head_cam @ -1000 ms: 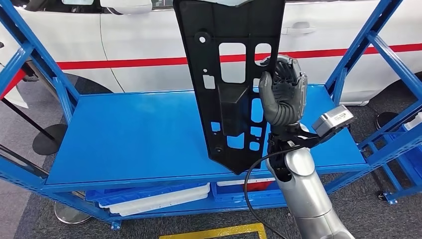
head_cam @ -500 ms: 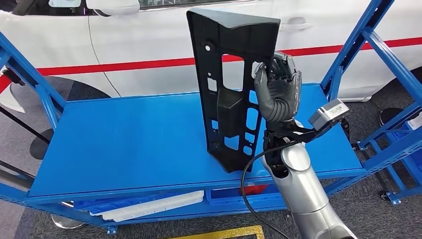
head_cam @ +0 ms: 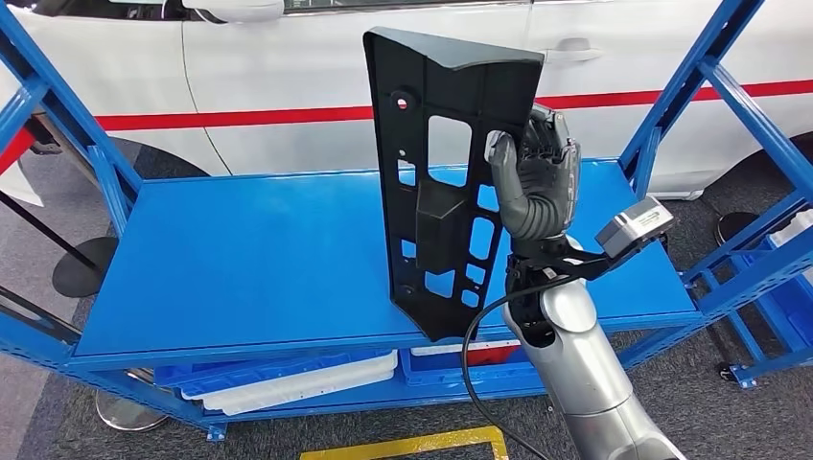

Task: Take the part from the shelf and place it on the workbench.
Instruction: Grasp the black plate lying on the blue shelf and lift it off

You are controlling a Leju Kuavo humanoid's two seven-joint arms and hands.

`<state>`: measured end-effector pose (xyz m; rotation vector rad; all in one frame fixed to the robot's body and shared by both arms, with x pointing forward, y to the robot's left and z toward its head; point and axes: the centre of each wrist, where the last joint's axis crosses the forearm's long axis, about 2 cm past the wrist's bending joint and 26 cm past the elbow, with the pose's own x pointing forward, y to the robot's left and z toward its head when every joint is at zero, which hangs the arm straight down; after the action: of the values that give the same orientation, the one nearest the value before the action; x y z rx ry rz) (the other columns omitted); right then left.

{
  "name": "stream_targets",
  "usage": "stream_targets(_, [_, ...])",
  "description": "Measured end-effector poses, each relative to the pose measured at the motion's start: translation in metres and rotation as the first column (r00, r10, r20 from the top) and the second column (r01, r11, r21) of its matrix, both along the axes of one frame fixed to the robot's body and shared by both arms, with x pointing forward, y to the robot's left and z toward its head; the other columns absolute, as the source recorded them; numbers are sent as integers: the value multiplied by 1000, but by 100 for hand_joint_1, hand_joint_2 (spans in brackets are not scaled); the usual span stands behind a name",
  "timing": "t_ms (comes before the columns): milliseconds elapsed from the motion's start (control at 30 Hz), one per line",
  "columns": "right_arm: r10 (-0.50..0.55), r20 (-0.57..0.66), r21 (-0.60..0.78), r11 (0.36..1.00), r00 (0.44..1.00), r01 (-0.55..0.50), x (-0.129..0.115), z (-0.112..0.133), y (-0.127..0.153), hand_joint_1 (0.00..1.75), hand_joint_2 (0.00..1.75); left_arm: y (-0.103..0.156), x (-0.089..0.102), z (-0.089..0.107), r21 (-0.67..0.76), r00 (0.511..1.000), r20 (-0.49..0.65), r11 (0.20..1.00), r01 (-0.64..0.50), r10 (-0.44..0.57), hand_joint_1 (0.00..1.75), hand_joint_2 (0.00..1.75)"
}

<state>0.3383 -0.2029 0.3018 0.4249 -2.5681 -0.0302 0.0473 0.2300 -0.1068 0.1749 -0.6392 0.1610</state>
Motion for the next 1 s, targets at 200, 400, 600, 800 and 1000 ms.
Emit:
stream_targets(200, [-12,-8,-14,1000,1000,12,0,3,0,175,175,0,1,0,10,1000,0,1000,3,-3,0,0])
stream_targets(400, [-12,-45,-87,996,999,8,3,0,5,175,175,1,0,0,12,1000,-4,1000,4,-4,0,0])
stream_targets(600, [-7,-75,-159,987,997,-5,9,-5,9,175,175,2,0,0,15,1000,-5,1000,1,-1,0,0])
stream_targets(800, [-31,-94,-234,972,995,8,15,-8,14,175,175,1,0,0,18,1000,0,1000,5,-5,0,0])
stream_targets(1000, [-59,-126,-256,966,990,25,15,-20,14,175,175,1,0,0,16,1000,0,1000,25,-25,0,0])
